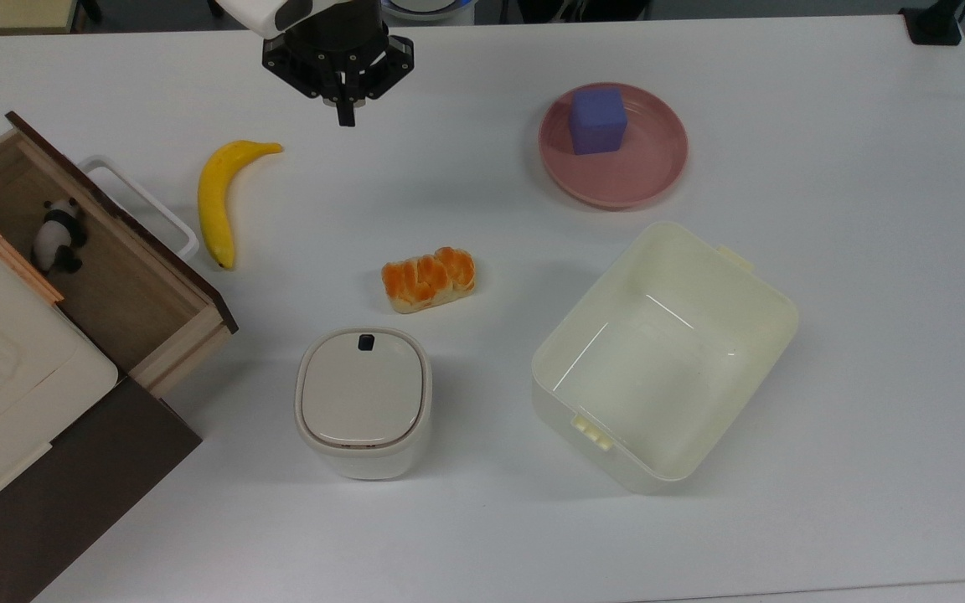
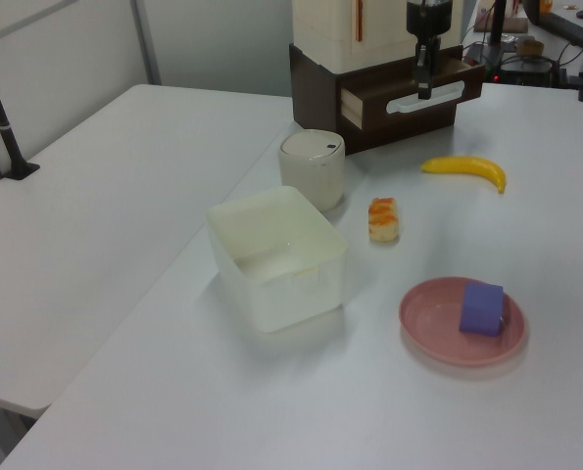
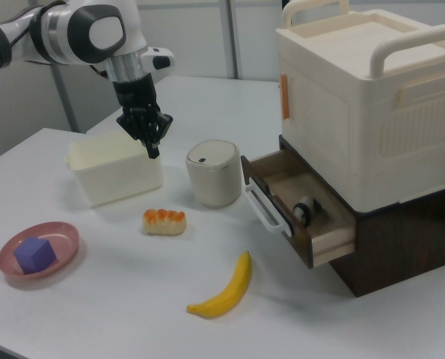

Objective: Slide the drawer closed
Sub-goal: 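Move the gripper past the banana to the open drawer's front face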

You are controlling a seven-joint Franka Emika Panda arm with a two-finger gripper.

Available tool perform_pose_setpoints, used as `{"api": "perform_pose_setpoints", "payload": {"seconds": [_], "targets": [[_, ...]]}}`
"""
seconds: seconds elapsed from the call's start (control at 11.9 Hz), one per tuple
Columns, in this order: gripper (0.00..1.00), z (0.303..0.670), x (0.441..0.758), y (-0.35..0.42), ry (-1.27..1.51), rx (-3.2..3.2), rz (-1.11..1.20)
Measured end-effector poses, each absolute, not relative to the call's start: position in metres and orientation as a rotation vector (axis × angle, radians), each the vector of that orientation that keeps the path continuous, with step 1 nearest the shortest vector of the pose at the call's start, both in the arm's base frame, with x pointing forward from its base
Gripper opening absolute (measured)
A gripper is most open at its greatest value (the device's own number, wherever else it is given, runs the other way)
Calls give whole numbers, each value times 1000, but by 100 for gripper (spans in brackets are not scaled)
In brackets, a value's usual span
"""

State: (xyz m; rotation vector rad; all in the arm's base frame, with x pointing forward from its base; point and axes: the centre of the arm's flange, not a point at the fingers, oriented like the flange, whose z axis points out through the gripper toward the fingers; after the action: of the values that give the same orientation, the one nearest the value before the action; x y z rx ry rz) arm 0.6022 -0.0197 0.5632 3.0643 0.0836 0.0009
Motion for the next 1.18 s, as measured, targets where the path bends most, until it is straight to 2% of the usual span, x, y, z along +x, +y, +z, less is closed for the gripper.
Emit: {"api": "perform_pose_setpoints", "payload": {"seconds": [0.42,0.76,0.84,1.18], "targets": [[0,562,602,-34,-16,3064,-2],[0,549,598,-86,-537,3072,-8],[0,539,598,-101,-673,3049,8],[0,485,598,-130,-853,3005,65]]}}
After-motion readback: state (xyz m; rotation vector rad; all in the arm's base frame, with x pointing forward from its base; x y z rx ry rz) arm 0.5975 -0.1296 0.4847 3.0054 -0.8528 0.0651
